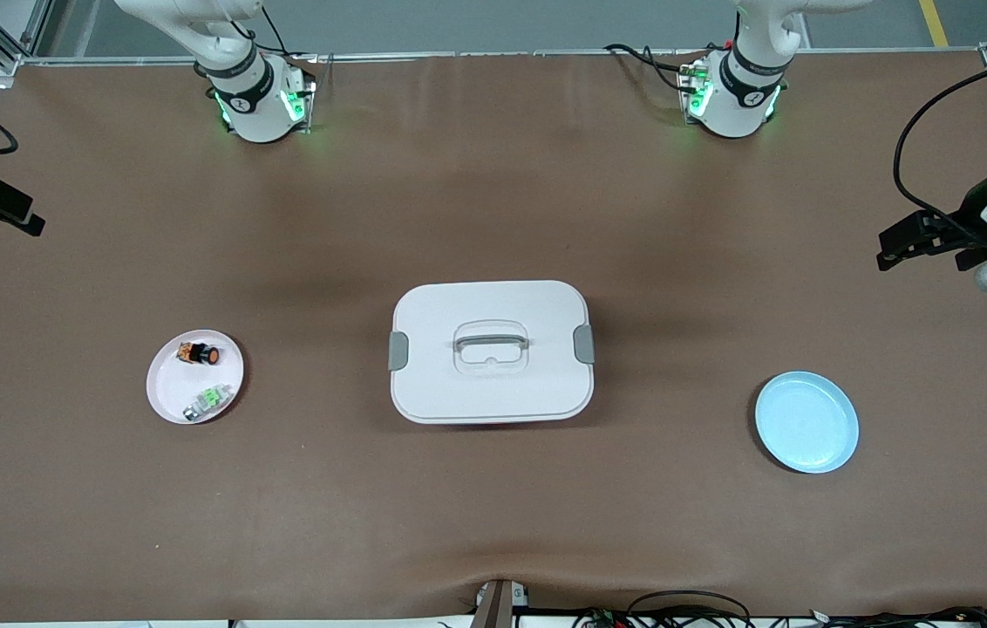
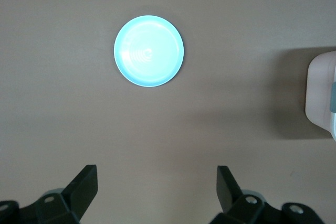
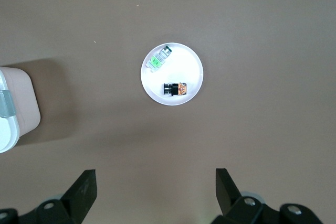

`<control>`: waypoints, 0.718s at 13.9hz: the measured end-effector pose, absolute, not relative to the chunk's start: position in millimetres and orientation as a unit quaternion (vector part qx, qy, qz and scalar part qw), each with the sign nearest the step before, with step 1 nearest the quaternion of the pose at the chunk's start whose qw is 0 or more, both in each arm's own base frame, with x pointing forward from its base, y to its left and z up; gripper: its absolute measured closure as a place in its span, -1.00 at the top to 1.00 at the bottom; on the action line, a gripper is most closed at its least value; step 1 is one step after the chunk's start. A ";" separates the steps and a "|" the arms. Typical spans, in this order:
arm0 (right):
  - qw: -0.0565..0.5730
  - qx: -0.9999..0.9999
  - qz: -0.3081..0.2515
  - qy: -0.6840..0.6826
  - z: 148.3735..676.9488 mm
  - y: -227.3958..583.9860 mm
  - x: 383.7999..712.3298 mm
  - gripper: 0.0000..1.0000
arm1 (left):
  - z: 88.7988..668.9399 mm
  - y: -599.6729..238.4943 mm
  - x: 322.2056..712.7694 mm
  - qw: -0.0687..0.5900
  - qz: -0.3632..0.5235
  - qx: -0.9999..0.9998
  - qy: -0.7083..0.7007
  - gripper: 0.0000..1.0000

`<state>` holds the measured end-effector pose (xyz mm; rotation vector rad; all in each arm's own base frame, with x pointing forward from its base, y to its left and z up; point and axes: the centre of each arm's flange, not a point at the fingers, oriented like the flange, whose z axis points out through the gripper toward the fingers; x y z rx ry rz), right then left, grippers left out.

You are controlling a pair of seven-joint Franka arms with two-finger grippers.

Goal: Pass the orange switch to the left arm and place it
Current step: 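Move the right gripper over the white plate of switches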

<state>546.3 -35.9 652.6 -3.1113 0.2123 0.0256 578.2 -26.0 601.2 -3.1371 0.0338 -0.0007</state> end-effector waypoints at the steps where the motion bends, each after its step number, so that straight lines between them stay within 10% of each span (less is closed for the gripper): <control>1: 0.011 -0.998 0.008 0.068 652.6 -35.9 546.3 1.00 | 601.2 -26.0 578.2 0.002 0.000 -1.000 0.011 1.00; 10: 0.011 -0.997 0.001 0.070 648.1 -38.6 552.9 1.00 | 601.6 -27.4 578.1 0.002 -0.001 -1.000 0.012 1.00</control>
